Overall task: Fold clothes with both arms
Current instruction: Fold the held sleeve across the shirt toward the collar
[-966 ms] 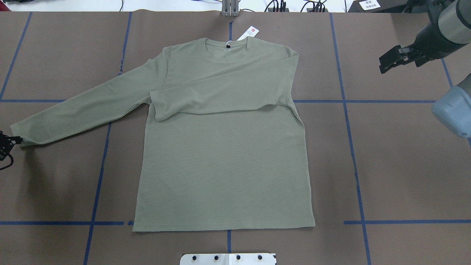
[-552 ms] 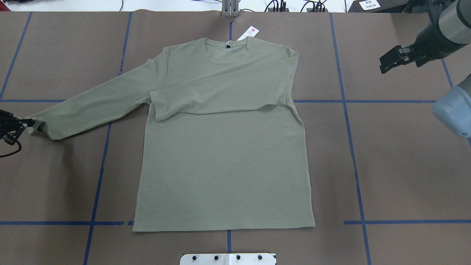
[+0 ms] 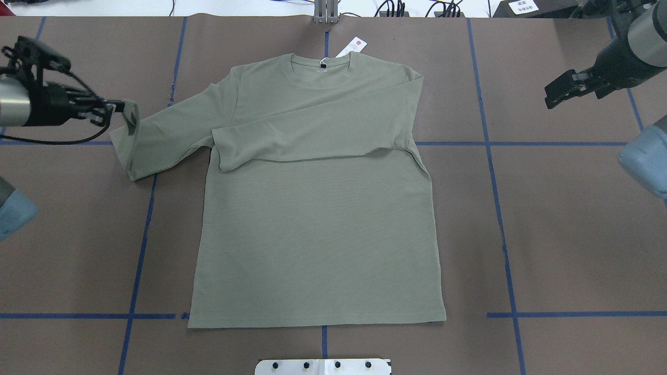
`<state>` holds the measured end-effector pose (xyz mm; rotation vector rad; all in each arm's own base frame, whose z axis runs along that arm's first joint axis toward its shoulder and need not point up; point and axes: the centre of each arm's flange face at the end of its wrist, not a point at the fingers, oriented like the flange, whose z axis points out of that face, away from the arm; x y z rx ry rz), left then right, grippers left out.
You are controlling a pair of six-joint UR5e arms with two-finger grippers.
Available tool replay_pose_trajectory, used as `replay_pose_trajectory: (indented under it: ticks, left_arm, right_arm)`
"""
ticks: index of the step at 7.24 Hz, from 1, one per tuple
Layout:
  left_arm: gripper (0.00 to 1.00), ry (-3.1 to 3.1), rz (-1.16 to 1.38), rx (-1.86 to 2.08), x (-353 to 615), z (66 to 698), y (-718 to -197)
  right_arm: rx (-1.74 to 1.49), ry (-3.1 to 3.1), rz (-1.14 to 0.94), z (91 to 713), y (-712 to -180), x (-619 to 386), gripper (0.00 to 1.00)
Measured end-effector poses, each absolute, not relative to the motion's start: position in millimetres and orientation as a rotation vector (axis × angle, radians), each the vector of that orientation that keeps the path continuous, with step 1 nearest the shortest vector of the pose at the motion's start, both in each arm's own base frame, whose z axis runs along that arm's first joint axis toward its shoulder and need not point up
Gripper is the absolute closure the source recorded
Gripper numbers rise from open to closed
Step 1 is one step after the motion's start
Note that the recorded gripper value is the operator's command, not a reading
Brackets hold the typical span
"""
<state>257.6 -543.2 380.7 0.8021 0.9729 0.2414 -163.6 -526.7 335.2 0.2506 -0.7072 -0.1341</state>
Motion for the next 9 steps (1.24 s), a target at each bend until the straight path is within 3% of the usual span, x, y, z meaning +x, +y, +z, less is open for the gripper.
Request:
replay_pose_trajectory:
  ticks: [2,4,6,7,8,9]
  left_arm:
    - [1.00,1.002,0.108,0.686,316.2,227.8,-582.4]
    - [1.00,1.024,-0.078,0.613,422.0,111.8,-580.6]
    - [1.00,1.047,-0.185,0.599,531.9,34.0,-564.3]
    - [1.00,1.082,-0.179,0.614,573.1,23.7,-546.6]
    - [0.86,1.122,-0.163,0.630,605.8,27.2,-530.8]
    - [0.01,1.163,-0.142,0.646,626.9,32.7,-518.4]
  right_arm:
    - [0.261,-0.705,-0.200,353.9,-540.9,-127.2,0.00]
    - [0.261,-0.714,-0.241,381.1,-553.4,-86.6,0.00]
    - [0.257,-0.731,-0.267,401.3,-558.1,-60.7,0.00]
    - [0.255,-0.733,-0.268,405.5,-557.7,-56.4,0.00]
    - [0.254,-0.735,-0.265,407.7,-556.9,-54.7,0.00]
    - [0.253,-0.736,-0.262,409.2,-556.3,-54.2,0.00]
